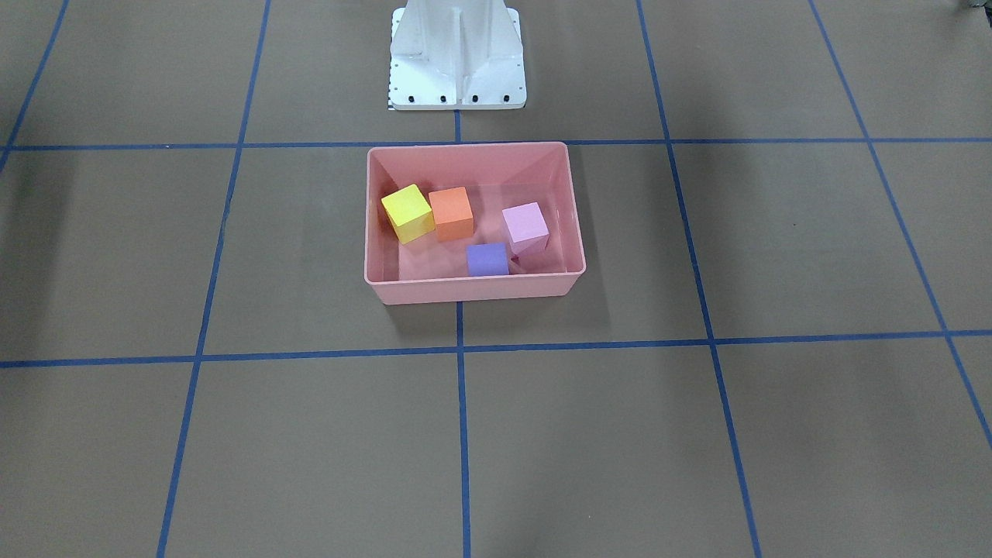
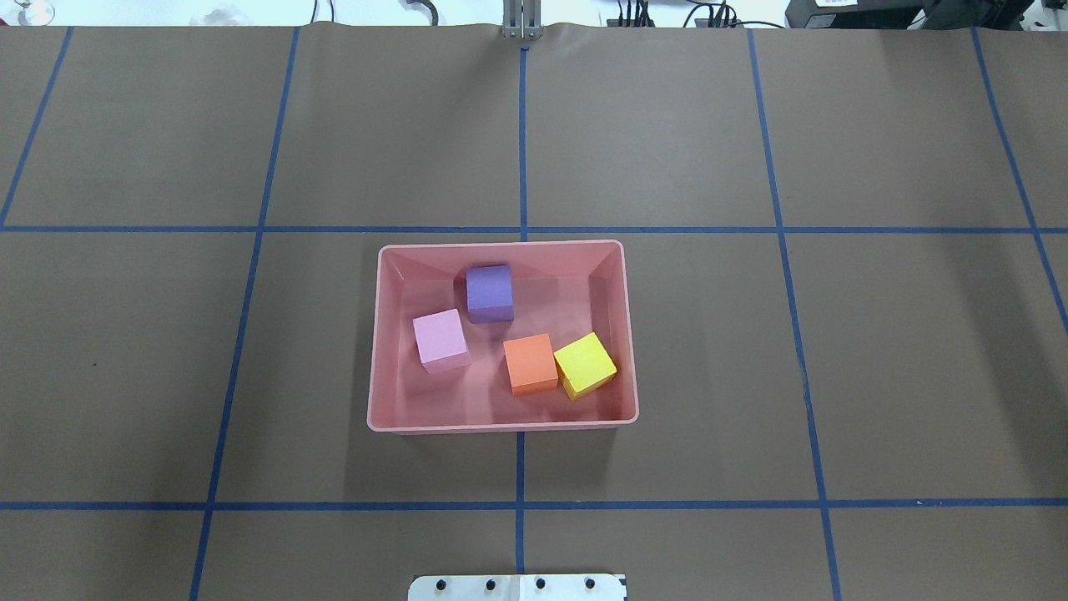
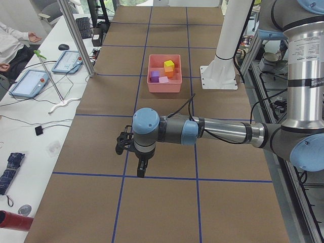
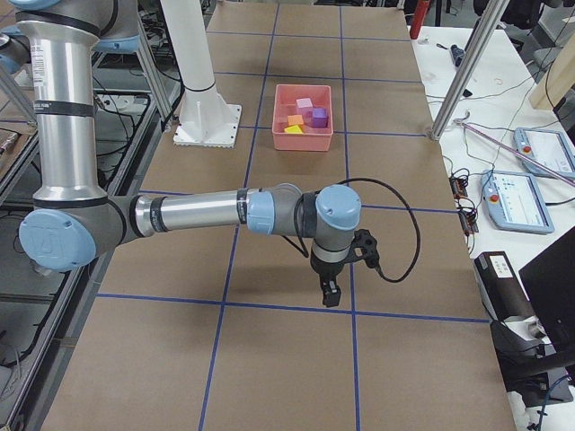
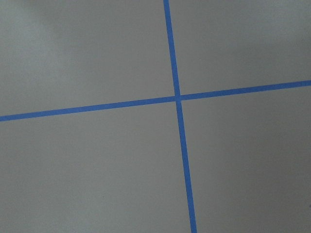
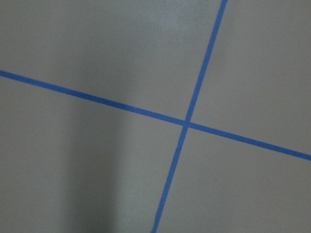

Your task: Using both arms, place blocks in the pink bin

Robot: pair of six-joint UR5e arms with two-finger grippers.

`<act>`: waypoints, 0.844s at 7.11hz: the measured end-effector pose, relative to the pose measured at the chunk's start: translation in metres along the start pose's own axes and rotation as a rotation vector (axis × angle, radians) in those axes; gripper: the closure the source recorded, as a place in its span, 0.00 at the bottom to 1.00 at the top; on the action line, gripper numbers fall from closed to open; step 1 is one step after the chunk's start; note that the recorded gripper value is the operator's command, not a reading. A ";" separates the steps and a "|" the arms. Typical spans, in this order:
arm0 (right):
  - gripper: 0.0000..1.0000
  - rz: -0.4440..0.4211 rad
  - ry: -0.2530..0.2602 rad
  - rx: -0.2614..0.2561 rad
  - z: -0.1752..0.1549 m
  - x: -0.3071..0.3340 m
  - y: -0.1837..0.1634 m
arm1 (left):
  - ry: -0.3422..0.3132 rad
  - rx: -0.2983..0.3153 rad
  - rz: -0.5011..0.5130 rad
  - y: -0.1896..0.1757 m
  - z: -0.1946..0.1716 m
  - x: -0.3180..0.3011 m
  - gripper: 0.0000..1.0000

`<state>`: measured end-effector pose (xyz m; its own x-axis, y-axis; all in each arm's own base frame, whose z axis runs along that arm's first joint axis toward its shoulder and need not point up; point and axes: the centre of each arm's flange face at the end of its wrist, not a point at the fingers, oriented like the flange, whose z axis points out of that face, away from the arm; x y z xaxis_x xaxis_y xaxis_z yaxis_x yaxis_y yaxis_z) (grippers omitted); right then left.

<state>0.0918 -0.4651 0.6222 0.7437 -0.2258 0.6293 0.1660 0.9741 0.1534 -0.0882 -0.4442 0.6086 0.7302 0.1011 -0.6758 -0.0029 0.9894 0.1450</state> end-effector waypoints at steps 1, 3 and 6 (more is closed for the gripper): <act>0.00 0.016 0.000 0.009 0.007 0.012 0.021 | 0.002 -0.005 -0.004 0.007 0.002 -0.001 0.00; 0.00 0.045 0.002 0.019 0.009 0.017 0.032 | 0.004 -0.014 -0.004 0.019 0.005 -0.002 0.00; 0.00 0.107 0.013 0.065 0.001 0.014 0.023 | 0.005 -0.032 -0.018 0.030 0.012 -0.008 0.00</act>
<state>0.1050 -0.4460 0.6356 0.7634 -0.1205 0.6346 0.0439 0.9898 0.1352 -0.0857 -0.4166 0.6272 0.7269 0.0839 -0.6816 -0.0118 0.9939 0.1097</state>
